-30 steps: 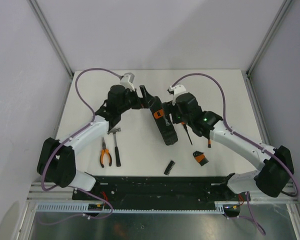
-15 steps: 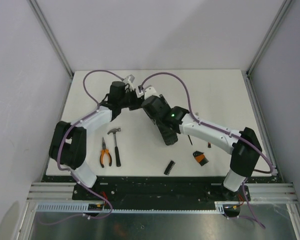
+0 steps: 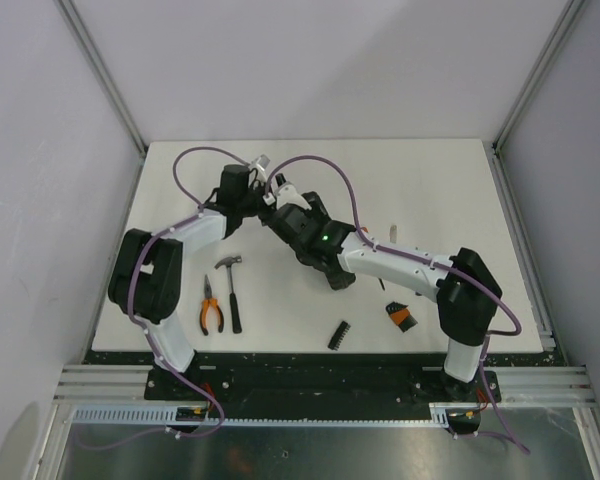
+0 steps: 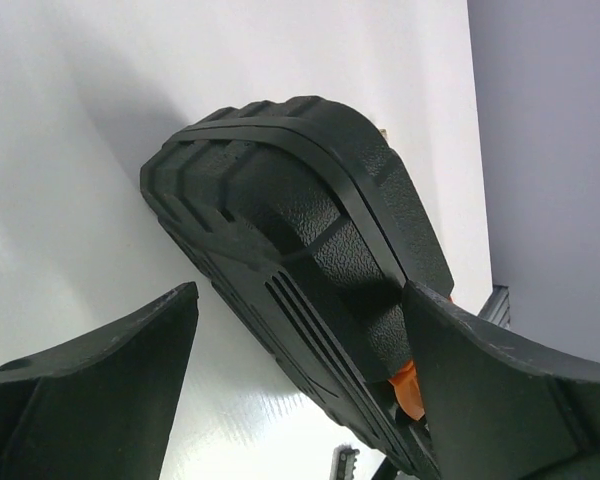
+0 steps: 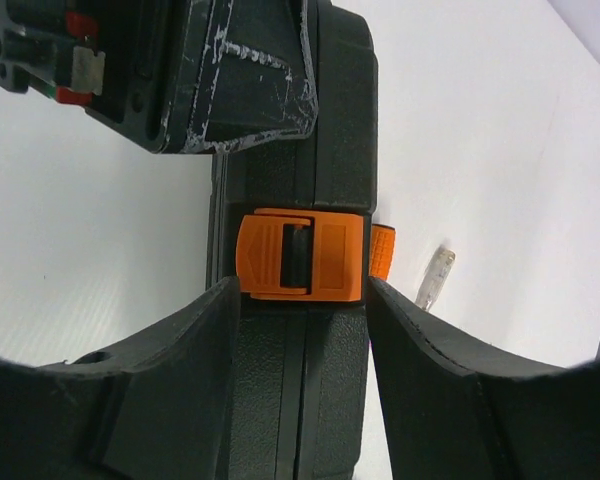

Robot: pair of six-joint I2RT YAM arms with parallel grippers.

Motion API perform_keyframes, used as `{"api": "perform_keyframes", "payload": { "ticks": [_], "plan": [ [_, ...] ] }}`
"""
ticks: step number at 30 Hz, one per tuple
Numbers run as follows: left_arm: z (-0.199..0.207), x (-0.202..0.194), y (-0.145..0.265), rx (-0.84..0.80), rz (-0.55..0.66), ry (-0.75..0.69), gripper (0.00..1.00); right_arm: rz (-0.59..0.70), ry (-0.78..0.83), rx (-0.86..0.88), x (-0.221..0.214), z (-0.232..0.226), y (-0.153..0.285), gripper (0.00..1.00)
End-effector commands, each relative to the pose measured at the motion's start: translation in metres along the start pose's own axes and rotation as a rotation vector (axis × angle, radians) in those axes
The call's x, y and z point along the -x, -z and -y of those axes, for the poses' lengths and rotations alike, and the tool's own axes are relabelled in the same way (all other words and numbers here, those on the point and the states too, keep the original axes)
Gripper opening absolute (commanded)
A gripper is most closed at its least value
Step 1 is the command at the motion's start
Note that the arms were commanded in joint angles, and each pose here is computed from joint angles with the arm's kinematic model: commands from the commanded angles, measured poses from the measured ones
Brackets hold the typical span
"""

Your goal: Pack the tool kit

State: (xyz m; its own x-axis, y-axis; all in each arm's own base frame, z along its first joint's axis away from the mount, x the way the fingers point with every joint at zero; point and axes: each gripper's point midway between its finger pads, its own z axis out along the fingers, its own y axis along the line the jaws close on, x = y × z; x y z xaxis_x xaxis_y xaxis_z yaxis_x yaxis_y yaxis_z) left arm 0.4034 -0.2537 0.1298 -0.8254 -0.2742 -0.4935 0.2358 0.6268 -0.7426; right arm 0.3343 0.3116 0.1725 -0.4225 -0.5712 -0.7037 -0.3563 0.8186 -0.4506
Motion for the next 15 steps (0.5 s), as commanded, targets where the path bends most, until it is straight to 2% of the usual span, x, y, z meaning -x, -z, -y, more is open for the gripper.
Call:
{"api": "perform_keyframes", "payload": {
  "ticks": [1,8,15],
  "plan": [
    [0.0,0.003,-0.004,-0.018,-0.007,-0.004,0.86,0.055,-0.062,-0.022,0.016,0.0,-0.003,0.59],
    [-0.007,-0.004,-0.008,-0.016,-0.029,-0.003,0.85,0.038,-0.098,-0.025,0.01,-0.001,-0.012,0.6],
    [-0.009,-0.007,-0.008,-0.011,-0.035,0.003,0.83,0.037,-0.095,-0.1,0.004,0.004,-0.019,0.61]
  ]
}}
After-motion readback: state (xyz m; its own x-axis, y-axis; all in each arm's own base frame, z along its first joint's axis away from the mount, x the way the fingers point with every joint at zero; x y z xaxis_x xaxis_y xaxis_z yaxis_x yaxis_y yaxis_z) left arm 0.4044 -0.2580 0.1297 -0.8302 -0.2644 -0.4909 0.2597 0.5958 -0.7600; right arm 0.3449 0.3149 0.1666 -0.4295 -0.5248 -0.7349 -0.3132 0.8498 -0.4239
